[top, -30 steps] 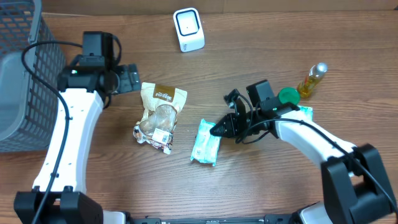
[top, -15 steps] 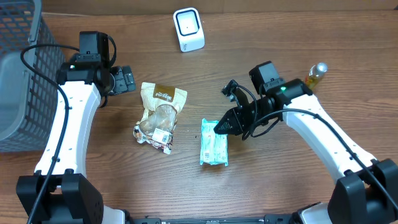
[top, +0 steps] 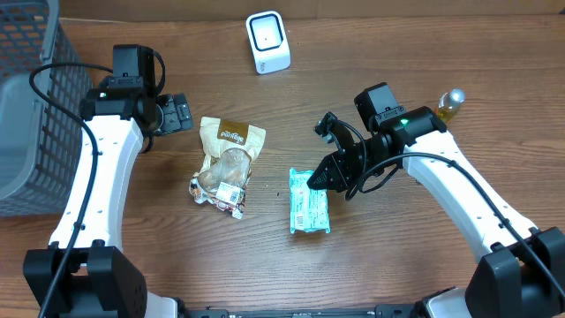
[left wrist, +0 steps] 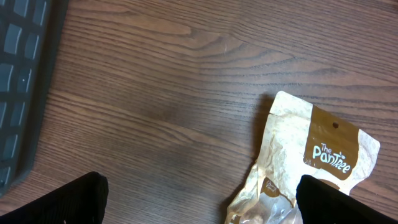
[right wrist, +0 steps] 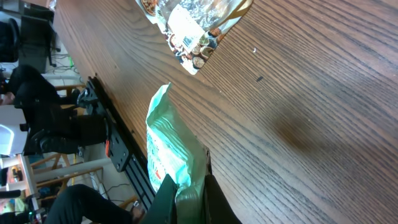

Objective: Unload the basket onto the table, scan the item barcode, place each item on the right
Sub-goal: 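Retract the left arm to the left side, right gripper holding pack, then lift the mint-green pack with the right gripper toward the scanner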

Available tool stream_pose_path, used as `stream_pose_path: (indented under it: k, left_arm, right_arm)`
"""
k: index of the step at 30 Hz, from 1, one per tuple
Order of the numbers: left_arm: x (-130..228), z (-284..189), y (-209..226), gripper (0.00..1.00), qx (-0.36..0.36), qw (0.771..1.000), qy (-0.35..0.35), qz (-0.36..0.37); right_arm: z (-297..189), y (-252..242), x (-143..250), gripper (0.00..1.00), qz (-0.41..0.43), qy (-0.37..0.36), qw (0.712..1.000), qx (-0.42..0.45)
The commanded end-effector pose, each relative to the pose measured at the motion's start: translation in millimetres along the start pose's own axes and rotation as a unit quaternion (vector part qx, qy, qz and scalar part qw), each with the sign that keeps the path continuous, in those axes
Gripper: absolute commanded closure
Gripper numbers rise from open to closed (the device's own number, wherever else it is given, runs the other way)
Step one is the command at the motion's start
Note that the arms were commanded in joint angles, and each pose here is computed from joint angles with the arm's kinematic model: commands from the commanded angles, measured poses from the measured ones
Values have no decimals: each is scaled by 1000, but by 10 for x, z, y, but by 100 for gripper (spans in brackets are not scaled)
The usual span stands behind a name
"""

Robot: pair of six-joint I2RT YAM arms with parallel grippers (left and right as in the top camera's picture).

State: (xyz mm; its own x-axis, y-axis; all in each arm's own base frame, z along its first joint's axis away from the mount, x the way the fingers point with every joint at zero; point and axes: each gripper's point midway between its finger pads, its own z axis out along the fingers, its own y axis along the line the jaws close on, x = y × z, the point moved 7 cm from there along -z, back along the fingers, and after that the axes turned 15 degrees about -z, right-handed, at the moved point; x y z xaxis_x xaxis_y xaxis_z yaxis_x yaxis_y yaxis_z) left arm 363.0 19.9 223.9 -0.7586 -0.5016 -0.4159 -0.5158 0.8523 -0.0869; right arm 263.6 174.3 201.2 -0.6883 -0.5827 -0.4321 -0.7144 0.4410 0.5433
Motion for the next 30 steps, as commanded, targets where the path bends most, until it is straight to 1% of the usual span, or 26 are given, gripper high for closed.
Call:
stream_pose_path:
  k: [1,14,24,28,30]
  left_arm:
    - [1,41,-3,0,-6,1000,1,-5]
    - [1,41,-3,0,-6,1000,1,-5]
    - [1,41,-3,0,-6,1000,1,-5]
    - [1,41,-3,0,-6,1000,1,-5]
    - [1,41,-3,0,-6,1000,1,-5]
  right_arm:
    - [-116,74,-88,96,-23,-21,999,5]
    - [-121,73,-95,96,-24,-22,999,6]
    - [-160,27,-56,96,-11,3,999,44]
    - [-165,6,-94,96,-16,-6,999,52]
    - [-203,-26,-131,96,20,-8,997,76]
